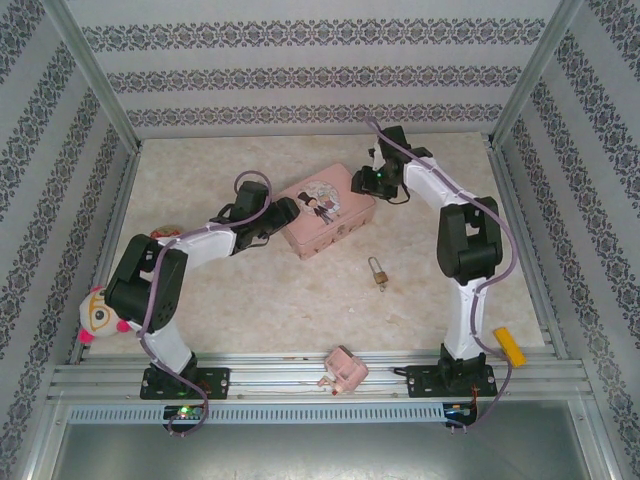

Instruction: Unlock the padlock with the key

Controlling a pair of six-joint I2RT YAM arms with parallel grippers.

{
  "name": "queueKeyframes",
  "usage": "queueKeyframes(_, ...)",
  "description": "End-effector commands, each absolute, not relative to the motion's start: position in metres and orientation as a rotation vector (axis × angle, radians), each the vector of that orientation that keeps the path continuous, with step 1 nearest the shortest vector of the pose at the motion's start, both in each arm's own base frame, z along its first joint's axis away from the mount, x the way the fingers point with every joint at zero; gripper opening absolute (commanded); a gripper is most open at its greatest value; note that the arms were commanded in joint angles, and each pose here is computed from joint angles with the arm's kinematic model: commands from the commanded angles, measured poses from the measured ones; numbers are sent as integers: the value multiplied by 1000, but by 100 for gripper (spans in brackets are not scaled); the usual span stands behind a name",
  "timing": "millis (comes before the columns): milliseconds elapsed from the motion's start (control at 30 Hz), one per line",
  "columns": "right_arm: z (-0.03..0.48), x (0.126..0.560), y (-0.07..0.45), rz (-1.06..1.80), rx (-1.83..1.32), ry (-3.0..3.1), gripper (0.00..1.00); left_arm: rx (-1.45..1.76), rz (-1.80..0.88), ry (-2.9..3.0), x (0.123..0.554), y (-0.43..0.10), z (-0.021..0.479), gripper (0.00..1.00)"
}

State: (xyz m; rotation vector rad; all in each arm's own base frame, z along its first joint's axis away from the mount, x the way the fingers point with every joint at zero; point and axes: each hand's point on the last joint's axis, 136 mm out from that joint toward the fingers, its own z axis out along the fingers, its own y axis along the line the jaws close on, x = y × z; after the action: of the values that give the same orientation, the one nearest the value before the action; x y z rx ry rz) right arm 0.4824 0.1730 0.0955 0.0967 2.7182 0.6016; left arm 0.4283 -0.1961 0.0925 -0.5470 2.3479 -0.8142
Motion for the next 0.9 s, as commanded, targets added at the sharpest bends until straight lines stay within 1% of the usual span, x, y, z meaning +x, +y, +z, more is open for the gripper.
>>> queueKeyframes(0,98,458,192,638,112,2747,48,-503,-791,2362,436,-200,92,62)
queueKeyframes(67,96,451,195,622,120,2758,48,-497,-786,2362,439,-201,91,60)
queueKeyframes(267,95,428,205,593,151,2766,48,-482,-734,2350,452,-193,93,57)
queueKeyframes(567,99,398,221,610,185,2744,49,-462,-714,2317,473,-181,103,57)
queueKeyframes(800,97,392,218,596,203,2734,52,-485,-728,2322,467,-179,102,59)
queueKeyframes(867,98,393,217,594,204,2730,54,-493,-727,2315,464,-178,102,61)
